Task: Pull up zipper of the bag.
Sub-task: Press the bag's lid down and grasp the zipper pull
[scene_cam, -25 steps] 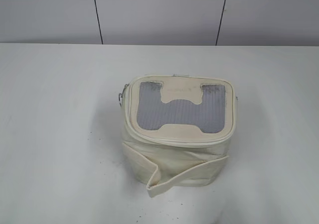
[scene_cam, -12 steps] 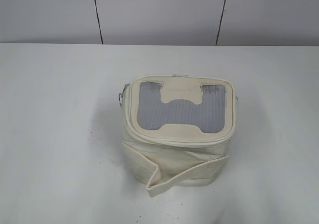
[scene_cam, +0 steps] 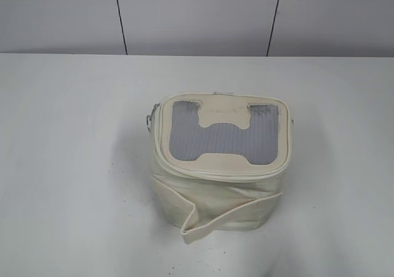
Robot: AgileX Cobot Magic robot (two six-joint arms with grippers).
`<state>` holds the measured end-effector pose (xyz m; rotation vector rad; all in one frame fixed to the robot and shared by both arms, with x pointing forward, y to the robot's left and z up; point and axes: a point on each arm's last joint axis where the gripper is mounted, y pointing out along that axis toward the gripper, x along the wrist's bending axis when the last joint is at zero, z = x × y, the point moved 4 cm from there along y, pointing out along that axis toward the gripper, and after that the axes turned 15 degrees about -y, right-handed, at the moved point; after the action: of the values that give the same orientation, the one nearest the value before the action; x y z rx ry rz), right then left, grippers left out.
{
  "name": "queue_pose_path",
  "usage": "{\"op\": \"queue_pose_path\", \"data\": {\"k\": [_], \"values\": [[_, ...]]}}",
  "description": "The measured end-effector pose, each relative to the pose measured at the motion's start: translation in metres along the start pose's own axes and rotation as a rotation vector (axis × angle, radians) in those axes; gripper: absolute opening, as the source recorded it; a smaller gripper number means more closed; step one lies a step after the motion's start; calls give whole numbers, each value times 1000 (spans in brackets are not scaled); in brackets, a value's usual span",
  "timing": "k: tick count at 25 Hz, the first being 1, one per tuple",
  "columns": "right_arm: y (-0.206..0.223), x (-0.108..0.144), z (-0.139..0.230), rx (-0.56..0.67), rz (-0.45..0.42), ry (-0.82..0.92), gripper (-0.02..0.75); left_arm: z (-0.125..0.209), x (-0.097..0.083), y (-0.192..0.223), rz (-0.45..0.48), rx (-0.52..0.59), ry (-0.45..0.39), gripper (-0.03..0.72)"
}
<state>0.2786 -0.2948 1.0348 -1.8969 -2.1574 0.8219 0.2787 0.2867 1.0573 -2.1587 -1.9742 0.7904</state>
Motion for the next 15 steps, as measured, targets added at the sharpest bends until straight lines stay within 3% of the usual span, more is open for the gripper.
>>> {"op": "queue_pose_path", "data": {"k": [3, 7, 15], "values": [[16, -2, -11, 73, -40, -17, 534, -16, -8, 12, 38, -21, -36, 308], [40, 0, -44, 33, -126, -77, 534, -32, -20, 40, 109, 16, -111, 308], [116, 22, -118, 174, -327, -316, 484, -46, -42, 116, 240, 227, -79, 308]]}}
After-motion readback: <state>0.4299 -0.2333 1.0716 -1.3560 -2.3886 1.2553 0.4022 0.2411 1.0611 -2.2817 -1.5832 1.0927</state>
